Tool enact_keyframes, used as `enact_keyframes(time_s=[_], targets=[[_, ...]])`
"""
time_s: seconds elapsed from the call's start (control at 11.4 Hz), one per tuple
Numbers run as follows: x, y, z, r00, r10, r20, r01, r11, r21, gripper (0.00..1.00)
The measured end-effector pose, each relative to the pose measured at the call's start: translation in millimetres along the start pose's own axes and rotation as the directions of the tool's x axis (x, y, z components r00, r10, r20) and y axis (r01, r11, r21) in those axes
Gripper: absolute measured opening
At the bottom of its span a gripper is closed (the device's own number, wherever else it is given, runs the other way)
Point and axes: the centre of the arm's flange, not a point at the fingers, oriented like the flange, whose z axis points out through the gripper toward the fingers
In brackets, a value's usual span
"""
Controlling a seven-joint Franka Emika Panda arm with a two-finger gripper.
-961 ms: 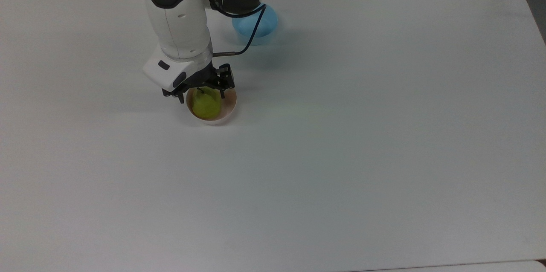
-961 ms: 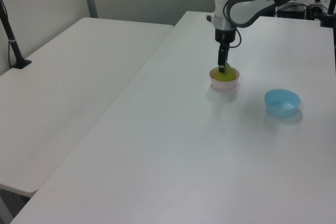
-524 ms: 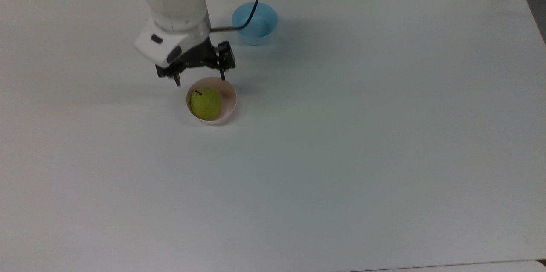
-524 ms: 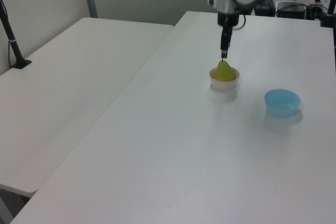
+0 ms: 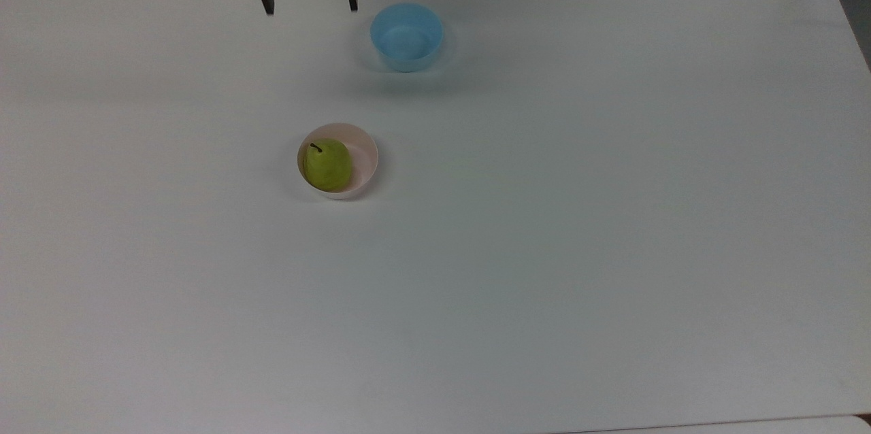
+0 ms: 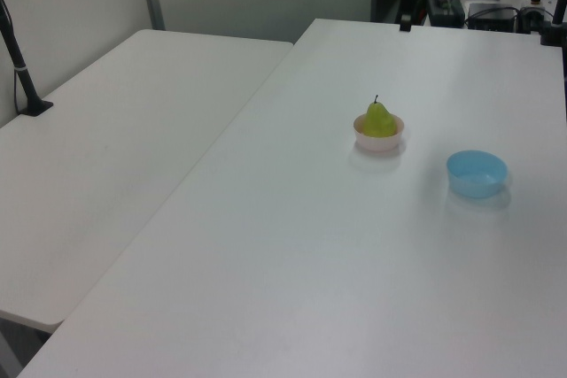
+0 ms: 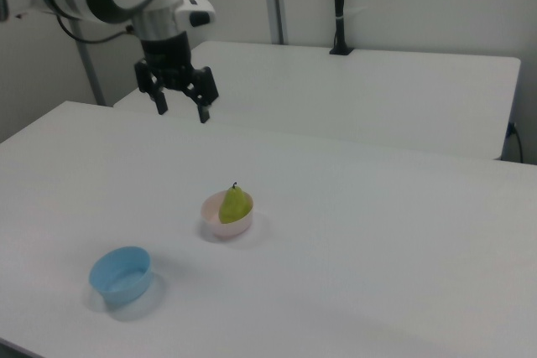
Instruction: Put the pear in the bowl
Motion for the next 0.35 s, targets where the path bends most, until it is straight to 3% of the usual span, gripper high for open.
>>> enact_keyframes(time_s=[0.35], targets=[[-9.6,-14.1,-7.3,1.000,-0.016,0.010,0.016,1.000,0.007,1.00]])
